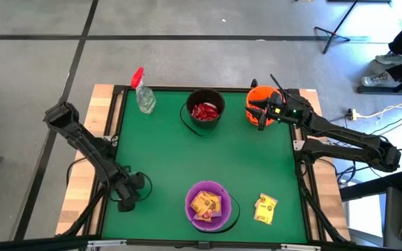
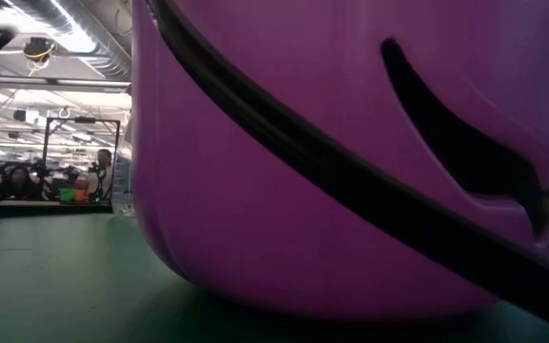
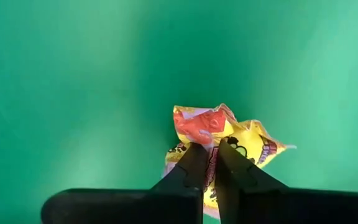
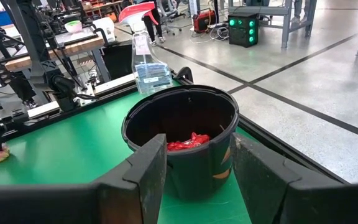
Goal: Organize candy in baskets
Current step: Put the left yellow candy pack into the purple bucket
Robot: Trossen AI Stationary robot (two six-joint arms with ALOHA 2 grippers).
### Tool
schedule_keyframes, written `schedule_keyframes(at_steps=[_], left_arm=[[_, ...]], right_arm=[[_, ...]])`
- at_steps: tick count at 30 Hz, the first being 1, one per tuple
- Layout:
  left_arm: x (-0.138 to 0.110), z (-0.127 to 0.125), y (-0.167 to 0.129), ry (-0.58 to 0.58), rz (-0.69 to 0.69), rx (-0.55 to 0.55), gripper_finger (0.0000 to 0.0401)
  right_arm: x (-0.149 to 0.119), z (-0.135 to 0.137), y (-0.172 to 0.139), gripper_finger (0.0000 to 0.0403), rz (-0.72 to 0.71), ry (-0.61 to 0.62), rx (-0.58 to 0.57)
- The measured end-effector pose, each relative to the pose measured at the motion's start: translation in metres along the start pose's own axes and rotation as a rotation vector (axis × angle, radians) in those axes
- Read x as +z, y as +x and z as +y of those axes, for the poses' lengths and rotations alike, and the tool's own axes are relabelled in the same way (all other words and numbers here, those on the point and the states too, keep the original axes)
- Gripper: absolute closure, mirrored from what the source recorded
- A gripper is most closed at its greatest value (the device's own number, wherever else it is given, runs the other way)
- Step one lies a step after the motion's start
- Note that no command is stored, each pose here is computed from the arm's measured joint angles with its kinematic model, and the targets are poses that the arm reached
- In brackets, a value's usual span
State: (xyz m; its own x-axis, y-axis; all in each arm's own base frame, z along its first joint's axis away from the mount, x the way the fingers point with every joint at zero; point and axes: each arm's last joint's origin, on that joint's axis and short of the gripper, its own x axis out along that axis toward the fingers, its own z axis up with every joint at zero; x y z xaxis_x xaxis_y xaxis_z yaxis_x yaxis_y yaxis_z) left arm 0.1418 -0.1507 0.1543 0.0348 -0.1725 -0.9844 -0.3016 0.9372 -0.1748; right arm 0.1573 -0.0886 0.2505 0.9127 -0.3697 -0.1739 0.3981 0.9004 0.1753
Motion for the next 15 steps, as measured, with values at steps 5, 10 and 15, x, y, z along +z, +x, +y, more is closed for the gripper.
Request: schedule_keyframes(at_steps=[5,10,15], left_arm=[[0.023,-0.007,-0.019,0.057,-0.192,0.021,0.0398],[0.050,-0.013,-0.045,0.133,-0.342,0.031,0.0400],[0.076,-0.018,-0.078,0.238,-0.501,0.055,0.0400]], right_arm=[[0.000,0.000,0.000,0.0226,-0.005,0.004,0.001],[0.000,0.000,0.000,0.0226,-0.005,0.005,0.001],[0.000,0.000,0.000,0.0226,-0.005,0.007,0.001]])
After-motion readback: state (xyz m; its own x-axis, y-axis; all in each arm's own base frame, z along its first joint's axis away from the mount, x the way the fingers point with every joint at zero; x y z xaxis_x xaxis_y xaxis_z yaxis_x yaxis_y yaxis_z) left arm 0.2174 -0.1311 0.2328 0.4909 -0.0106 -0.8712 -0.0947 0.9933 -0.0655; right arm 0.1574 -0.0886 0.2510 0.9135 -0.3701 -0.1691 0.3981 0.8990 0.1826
